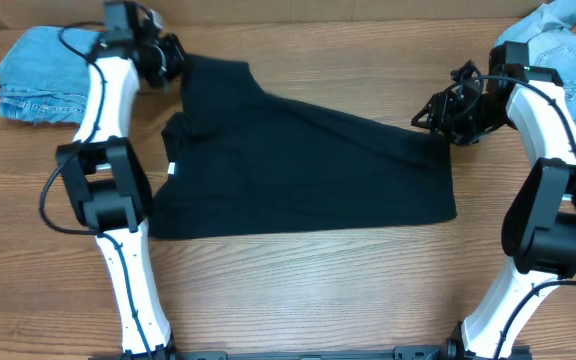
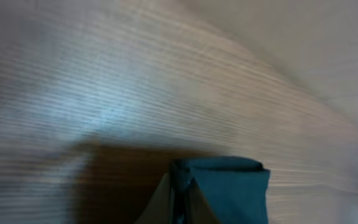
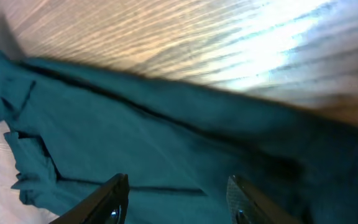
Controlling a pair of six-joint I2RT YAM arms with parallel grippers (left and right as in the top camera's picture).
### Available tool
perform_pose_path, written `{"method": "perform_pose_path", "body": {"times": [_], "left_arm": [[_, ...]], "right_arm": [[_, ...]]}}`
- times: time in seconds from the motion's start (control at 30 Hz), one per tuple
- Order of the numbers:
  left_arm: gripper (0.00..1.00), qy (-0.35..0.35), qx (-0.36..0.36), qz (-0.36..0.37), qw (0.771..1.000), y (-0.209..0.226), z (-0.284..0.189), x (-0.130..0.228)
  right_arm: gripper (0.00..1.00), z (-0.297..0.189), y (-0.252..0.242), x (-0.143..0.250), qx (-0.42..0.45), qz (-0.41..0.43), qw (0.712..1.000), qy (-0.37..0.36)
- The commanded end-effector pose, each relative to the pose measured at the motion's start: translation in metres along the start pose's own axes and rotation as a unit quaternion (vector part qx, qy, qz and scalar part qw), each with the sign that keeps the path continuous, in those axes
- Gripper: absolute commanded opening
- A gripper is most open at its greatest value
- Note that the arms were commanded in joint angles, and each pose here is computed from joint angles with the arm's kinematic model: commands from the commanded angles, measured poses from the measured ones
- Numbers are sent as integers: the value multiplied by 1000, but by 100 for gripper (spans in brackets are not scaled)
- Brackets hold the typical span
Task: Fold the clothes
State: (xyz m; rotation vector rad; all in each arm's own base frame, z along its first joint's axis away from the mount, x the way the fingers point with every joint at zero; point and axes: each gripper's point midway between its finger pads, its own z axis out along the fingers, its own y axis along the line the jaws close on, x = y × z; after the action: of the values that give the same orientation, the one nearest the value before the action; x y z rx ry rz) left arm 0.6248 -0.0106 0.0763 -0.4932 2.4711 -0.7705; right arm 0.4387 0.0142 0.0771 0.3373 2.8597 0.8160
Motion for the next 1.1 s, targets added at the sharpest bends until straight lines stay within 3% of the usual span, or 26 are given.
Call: {"method": "perform_pose_path", "body": {"times": [0.0, 0.13, 0.43, 0.67, 0.83, 1.07], "left_arm": [[4, -15, 62, 42, 997, -42, -34, -25], [4, -25, 80, 62, 995, -68, -61, -35], [4, 2, 105, 82, 991, -96, -79, -20], [4, 7, 105, 92, 990, -102, -75, -15], [4, 7, 105, 93, 990, -104, -74, -14], [4, 5, 98, 95, 991, -102, -73, -15]], "right_arm": [[55, -21, 2, -3, 16, -2, 1000, -18], [56, -23, -3, 1, 20, 20, 1000, -10], [72, -23, -9, 17, 30, 61, 998, 19], [67, 0, -14, 34, 39, 78, 995, 40], [53, 14, -20, 40, 40, 105, 993, 42], [56, 25, -15, 39, 4, 111, 993, 36]]}}
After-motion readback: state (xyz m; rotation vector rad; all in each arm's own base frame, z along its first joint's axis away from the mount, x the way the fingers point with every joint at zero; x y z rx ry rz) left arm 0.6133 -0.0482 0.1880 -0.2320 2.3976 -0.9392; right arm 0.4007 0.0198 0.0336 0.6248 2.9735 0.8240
